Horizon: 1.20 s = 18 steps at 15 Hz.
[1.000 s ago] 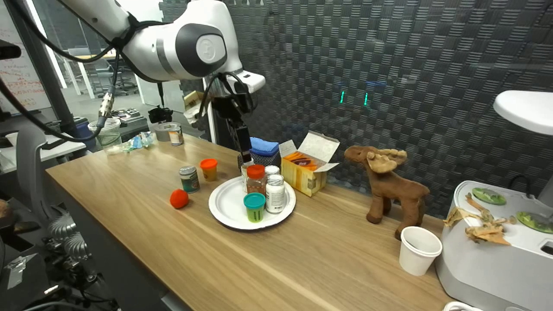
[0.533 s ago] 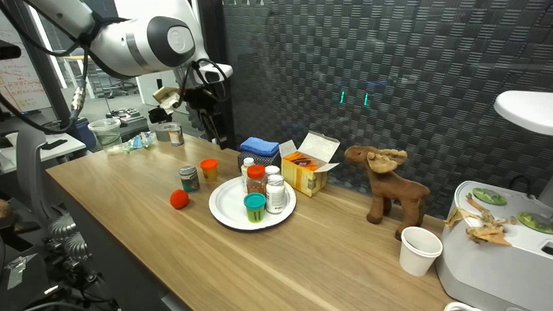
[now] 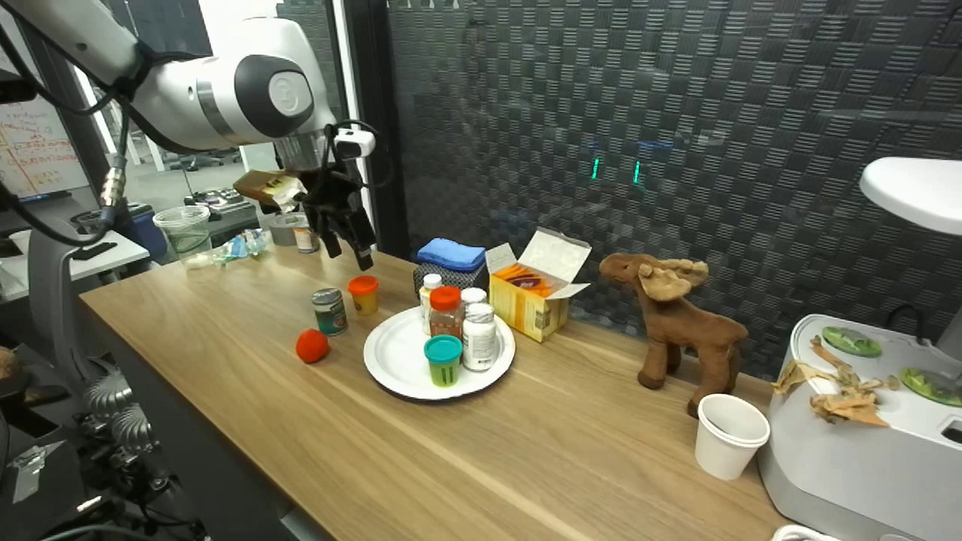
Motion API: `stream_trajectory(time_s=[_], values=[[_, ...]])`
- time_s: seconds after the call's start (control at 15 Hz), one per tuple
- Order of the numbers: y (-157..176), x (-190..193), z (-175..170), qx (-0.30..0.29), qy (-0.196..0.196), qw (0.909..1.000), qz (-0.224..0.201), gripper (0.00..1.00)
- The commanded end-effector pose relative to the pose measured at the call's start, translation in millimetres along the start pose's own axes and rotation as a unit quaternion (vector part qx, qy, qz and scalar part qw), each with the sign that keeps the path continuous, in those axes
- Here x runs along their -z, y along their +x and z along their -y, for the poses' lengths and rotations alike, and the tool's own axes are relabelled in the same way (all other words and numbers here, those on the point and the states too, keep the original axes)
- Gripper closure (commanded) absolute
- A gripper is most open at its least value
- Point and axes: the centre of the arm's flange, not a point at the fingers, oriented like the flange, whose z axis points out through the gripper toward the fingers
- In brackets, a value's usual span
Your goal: Pick up the objects from the countertop and put them on the white plate.
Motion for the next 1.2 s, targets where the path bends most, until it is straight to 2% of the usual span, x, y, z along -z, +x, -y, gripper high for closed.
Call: stream_trajectory(time_s=[0.0,0.27,0.6,0.73,1.0,1.13], values=[[1.9,-10.6,-4.3,0.054,0.017,0.9984,-0.011,0.0],[6.2,-25.5,-7.1,0.093,0.028,0.9953,-0.005,0.0],[9.8,-38.8,-11.9,0.113,0.033,0.993,0.01,0.0],[10.3,-40.7,-11.9,0.118,0.035,0.9923,0.012,0.26],[10.6,-43.0,-8.3,0.123,0.038,0.9916,0.012,0.58],[10.8,-40.9,-7.2,0.119,0.038,0.9921,0.011,0.71]])
